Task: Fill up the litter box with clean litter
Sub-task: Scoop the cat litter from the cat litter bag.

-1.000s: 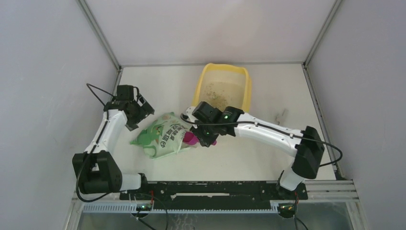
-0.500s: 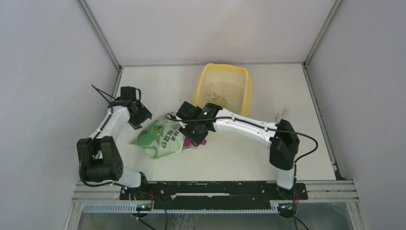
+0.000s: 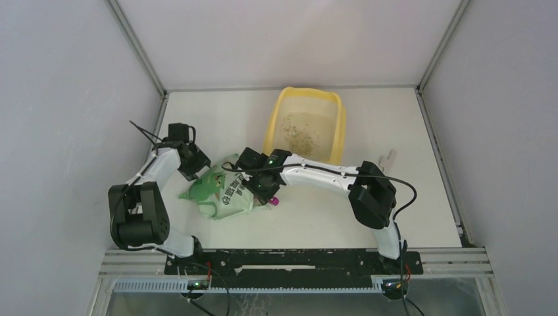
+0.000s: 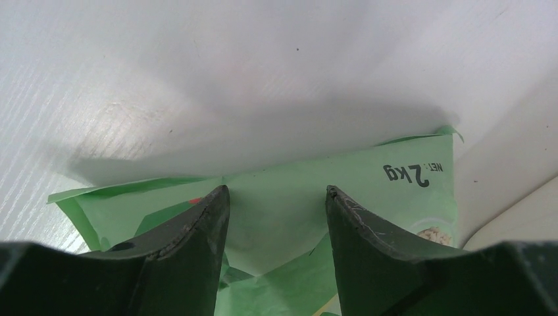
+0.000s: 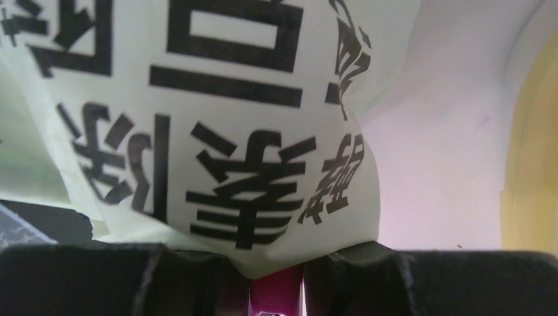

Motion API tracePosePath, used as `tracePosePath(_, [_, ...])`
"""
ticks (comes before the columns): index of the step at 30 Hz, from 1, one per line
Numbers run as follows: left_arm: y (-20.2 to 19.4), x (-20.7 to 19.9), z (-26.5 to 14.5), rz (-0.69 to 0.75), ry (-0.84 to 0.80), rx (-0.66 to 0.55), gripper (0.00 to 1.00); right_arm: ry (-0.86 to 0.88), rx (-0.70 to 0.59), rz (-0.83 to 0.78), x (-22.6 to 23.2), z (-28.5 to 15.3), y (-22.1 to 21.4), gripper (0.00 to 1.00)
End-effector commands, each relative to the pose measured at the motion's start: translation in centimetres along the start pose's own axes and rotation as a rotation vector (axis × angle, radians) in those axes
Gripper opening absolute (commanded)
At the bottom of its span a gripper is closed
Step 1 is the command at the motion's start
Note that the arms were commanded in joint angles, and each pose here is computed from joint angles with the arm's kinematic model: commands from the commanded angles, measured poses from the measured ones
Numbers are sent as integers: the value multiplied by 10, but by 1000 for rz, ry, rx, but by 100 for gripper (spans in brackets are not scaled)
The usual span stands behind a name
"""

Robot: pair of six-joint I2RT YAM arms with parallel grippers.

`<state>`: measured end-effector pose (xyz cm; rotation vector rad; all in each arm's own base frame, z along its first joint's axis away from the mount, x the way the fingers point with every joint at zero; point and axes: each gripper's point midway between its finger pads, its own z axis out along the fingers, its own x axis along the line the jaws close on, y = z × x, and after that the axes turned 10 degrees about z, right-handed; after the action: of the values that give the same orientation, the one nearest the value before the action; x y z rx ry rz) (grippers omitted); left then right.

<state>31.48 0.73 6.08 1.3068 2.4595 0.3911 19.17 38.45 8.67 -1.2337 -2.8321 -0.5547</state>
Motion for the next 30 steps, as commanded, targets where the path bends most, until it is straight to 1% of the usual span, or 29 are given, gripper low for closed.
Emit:
tracePosePath(1, [-13,-6,3,8,-40,34,60,-1,-195,54,2,16,42,0])
tracePosePath(5, [-20,-11,4,31,-44,47,60,28,-279,61,13,9,66,0])
tracePosePath(8, [-24,-13,5,44,-48,52,60,35,-275,53,17,12,78,0])
tracePosePath(10, [-28,-20,3,51,-75,61,60,46,-301,51,19,10,86,0])
tracePosePath(14, [-30,-24,-5,55,-102,54,61,89,-416,50,20,-2,91,0])
tracePosePath(19, [-12,-33,-34,70,-146,-11,65,117,-566,20,19,-29,72,0])
tracePosePath(20, [-6,-35,-43,75,-157,-33,66,114,-572,13,15,-28,59,0])
tracePosePath(23, [9,-40,-69,94,-188,-93,71,124,-624,11,12,-42,44,0])
tracePosePath(25, [18,-42,-86,107,-203,-132,76,136,-662,11,11,-56,38,0])
tracePosePath(27, [25,-44,-102,119,-224,-171,81,146,-677,2,12,-63,30,0])
tracePosePath(30, [33,-45,-124,127,-251,-217,84,142,-679,-8,11,-69,16,0])
